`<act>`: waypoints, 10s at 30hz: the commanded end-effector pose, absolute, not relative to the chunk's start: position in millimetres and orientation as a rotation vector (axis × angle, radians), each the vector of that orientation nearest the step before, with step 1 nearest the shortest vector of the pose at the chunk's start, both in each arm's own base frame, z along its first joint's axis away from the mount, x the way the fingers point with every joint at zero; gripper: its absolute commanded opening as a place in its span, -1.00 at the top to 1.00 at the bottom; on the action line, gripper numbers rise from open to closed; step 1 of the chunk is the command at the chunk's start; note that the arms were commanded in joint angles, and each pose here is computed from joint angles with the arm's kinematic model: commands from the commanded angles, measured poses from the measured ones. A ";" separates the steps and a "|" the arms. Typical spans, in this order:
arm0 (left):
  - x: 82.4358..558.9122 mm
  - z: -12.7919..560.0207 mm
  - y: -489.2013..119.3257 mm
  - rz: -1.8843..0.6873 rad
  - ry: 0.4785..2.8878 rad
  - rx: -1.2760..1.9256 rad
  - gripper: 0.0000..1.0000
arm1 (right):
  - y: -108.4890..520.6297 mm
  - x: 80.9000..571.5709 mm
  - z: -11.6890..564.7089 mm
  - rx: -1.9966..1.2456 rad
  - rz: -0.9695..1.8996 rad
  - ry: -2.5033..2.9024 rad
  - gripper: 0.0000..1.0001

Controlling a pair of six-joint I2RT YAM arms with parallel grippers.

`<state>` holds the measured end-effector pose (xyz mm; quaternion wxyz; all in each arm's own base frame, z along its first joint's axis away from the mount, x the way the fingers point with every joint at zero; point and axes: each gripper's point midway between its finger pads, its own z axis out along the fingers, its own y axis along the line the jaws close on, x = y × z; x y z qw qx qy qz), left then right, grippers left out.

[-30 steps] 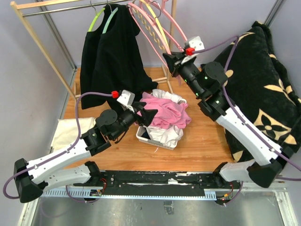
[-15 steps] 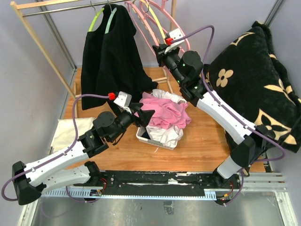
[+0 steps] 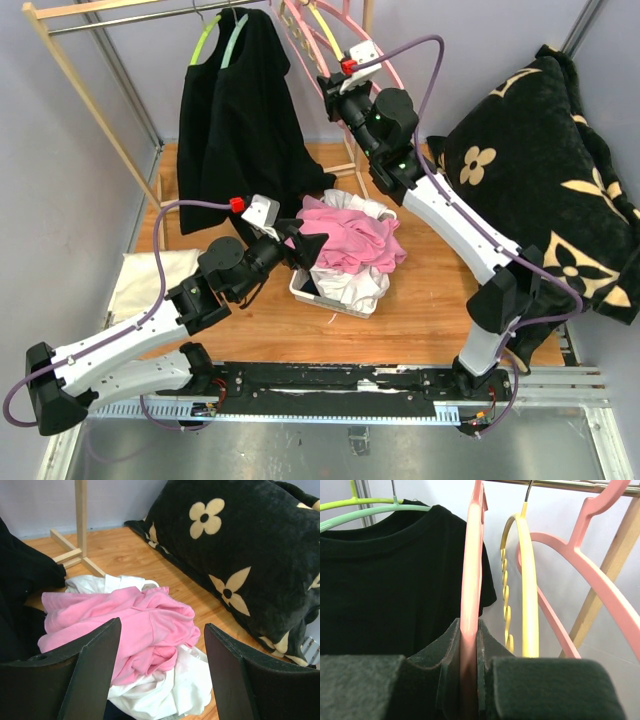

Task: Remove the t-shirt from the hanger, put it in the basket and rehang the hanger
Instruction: Place the hanger on the clothesline, then pick up the hanger from the clothesline.

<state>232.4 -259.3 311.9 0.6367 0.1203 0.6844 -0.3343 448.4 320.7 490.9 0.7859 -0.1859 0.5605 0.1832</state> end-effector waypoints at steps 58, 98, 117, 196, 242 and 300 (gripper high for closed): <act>236.2 323.0 -228.0 -0.705 1.491 0.132 -0.42 | 284.5 406.1 544.8 -0.382 0.449 1.118 0.04; 215.9 269.6 -172.2 -0.663 1.519 0.003 -0.41 | 478.7 346.1 511.0 -0.536 0.758 1.181 -0.02; 212.5 269.6 -154.0 -0.634 1.504 -0.041 -0.40 | 508.1 376.5 486.2 -0.360 0.698 1.219 0.00; 220.1 276.7 -175.2 -0.670 1.482 -0.010 -0.39 | 407.8 410.0 480.0 -0.312 0.448 1.367 -0.04; 217.9 276.6 -168.8 -0.667 1.479 -0.027 -0.39 | 429.8 434.5 479.6 -0.370 0.497 1.348 0.01; 220.3 279.2 -162.8 -0.628 1.472 -0.035 -0.40 | 428.3 436.0 497.0 -0.425 0.545 1.236 0.08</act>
